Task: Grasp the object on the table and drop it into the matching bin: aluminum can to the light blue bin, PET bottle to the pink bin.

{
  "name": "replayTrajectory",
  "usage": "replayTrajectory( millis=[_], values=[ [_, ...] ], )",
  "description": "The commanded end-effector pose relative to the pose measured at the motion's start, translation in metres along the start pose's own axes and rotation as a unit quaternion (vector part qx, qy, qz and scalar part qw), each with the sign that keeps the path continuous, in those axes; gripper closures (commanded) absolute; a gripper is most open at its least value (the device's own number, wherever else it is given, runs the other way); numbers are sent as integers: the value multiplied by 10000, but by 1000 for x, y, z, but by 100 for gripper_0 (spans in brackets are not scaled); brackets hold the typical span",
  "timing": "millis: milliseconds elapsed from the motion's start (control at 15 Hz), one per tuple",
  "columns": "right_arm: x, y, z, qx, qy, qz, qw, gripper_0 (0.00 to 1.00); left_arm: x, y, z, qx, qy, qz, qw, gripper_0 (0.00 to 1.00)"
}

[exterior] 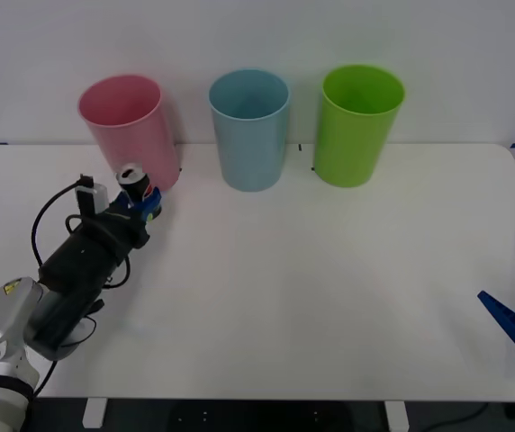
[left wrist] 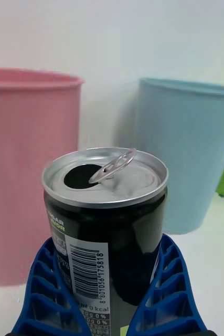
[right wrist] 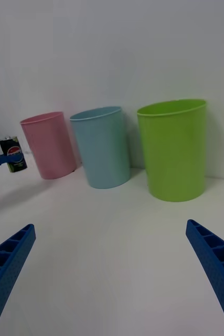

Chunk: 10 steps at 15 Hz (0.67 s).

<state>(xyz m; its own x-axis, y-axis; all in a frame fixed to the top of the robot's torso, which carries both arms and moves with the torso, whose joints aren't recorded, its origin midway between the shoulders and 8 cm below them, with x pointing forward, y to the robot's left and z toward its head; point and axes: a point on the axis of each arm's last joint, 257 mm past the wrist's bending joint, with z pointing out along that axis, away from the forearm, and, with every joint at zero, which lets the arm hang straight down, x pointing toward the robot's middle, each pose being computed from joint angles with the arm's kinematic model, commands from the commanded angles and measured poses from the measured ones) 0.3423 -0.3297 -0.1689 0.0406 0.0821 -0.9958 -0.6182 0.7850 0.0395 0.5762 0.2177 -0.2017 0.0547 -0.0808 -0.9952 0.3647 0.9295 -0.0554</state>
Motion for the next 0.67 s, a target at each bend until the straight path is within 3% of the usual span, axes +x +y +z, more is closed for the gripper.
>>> replayTrajectory(
  millis=[67, 333, 467, 667],
  values=[
    [0, 0, 0, 0, 0, 0, 10000, 0, -26, -19, 4, 234, -227, -21, 9995, 100],
    [0, 0, 0, 0, 0, 0, 10000, 0, -76, -53, 14, 673, -574, -259, 9957, 100],
    [0, 0, 0, 0, 0, 0, 10000, 0, -103, -74, 24, 924, -781, -359, 9920, 100],
    [0, 0, 0, 0, 0, 0, 10000, 0, -140, -81, 38, 991, -1065, -316, 9889, 100]
  ],
)
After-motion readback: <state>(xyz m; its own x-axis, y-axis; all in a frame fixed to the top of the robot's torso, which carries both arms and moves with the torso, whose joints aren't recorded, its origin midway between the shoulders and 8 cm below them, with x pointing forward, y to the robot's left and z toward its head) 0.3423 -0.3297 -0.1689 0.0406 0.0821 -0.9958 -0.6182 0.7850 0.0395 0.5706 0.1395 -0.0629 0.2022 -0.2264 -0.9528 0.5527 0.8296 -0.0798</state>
